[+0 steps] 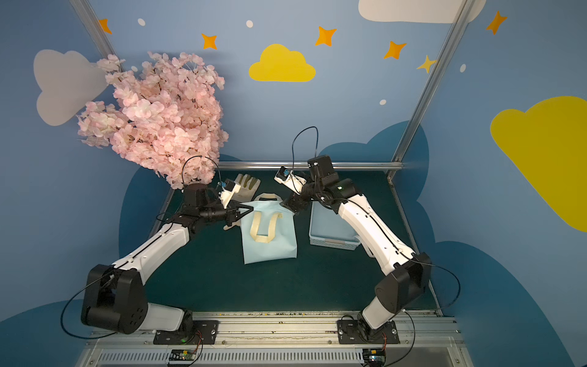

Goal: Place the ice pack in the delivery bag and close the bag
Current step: Seal the delivery bag at the center of the board.

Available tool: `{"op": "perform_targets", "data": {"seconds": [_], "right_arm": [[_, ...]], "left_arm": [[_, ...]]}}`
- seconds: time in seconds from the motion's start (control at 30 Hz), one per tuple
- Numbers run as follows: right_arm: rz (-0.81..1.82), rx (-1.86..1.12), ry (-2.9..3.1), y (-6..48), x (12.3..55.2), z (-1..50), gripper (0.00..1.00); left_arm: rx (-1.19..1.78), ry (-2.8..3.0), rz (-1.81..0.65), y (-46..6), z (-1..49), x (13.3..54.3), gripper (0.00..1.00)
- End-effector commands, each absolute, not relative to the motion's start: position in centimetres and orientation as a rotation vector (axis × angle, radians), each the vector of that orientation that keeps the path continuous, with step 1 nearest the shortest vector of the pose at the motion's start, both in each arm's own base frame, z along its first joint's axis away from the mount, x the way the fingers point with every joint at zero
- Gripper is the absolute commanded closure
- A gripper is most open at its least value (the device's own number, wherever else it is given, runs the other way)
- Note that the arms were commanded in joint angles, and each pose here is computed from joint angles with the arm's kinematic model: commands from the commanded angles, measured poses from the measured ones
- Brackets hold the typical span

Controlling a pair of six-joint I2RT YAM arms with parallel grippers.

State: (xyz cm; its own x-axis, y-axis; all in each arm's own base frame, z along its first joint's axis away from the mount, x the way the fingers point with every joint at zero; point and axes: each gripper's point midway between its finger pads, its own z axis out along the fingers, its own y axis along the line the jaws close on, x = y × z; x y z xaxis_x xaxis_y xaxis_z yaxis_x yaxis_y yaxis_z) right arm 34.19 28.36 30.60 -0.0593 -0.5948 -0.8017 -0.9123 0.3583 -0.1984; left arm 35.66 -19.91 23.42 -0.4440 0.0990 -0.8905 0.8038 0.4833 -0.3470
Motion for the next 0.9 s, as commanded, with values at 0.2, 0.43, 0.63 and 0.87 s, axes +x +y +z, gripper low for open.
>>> {"op": "perform_targets", "data": {"seconds": [0.2,0.43,0.63,0.87], "right_arm": [[0.836,-1.236,1.72,28.5,31.8,26.0,0.01],[0.952,-1.203,1.683,29.5,34.8,24.8,0.15],[1.116,-1.22,1.748,29.6,34.9,22.4,0.78],[1.086,-1.142,1.741,27.9,35.4,22.7,1.0]], "left_arm": [[0.79,1.788,-0.991,-20.0,24.7,35.2,0.97],[0.803,1.781,-0.971,-19.8,24.4,35.0,0.98],[0.79,1.77,-0.948,-19.3,24.2,34.9,0.97],[0.797,1.718,-0.9,-18.6,23.9,34.0,0.98]]}}
